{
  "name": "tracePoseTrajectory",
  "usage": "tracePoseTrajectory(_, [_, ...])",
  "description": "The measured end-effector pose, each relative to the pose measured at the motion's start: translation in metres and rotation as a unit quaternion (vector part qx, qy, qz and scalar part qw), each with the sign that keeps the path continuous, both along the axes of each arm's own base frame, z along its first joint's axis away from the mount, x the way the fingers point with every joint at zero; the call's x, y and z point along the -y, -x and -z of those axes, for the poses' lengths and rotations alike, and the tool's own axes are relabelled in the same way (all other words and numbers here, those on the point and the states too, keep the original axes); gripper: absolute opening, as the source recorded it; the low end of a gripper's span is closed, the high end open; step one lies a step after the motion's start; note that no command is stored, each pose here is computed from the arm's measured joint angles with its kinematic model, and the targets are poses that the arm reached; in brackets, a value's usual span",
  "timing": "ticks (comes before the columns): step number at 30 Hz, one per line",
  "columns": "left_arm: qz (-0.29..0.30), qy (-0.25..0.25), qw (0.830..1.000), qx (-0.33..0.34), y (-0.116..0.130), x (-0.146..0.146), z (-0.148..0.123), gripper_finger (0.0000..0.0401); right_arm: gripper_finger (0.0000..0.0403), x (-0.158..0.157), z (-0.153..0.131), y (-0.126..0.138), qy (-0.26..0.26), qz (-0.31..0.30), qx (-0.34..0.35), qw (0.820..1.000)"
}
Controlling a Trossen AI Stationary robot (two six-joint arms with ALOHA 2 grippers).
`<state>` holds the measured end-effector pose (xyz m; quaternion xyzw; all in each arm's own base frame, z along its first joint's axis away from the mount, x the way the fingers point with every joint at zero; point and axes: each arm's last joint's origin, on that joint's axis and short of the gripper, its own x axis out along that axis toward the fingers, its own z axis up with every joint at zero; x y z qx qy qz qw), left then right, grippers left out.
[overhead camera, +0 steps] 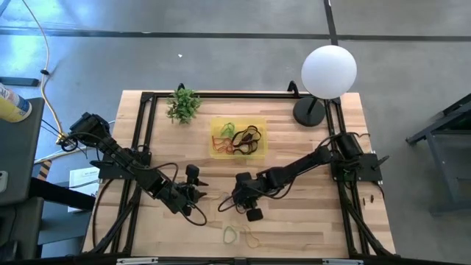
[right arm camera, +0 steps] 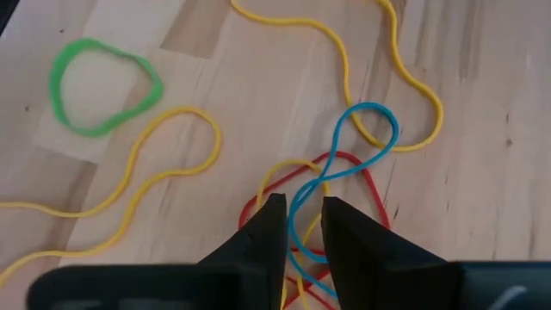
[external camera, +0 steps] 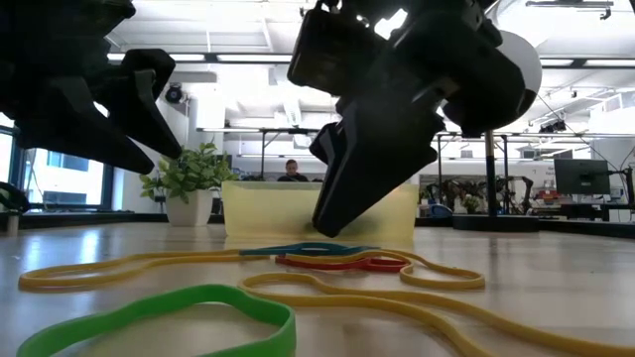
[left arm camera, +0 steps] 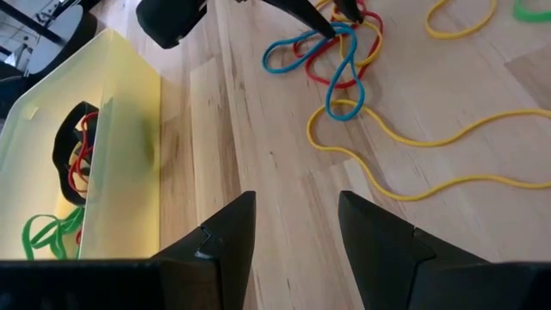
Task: Pick and place rubber bands into bin
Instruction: Put the blue rubber band into the yellow bin
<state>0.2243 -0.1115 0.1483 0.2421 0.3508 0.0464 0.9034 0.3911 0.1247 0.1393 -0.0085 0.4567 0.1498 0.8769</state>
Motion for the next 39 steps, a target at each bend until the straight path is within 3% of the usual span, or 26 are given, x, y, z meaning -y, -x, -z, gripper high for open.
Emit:
tracePoseTrajectory(13, [0.0,0.0,1.0,0.0,0.0,0.0,0.0,0.0156,0.0071,-0.001,0.0,0.0,-0.006,0.012,-0.003,1.0])
tracePoseTrajectory(26, [0.0,0.0,1.0,0.0,0.0,0.0,0.0,0.0156,0.012,-0.003,0.003,-0.001,-0.008,0.012,0.0,1.0])
tracePoseTrajectory(32, [-0.001,0.0,1.0,-0.001,0.001,-0.001,0.002,0.0156,0.0122,-0.004,0.021,-0.004,-0.015,0.008,-0.013,1.0])
tracePoseTrajectory(39, [-0.013,0.009,1.0,-0.006,0.006,-0.004,0.008,0.0156,0.0108,-0.004,0.02,-0.004,-0.012,0.004,-0.011,1.0])
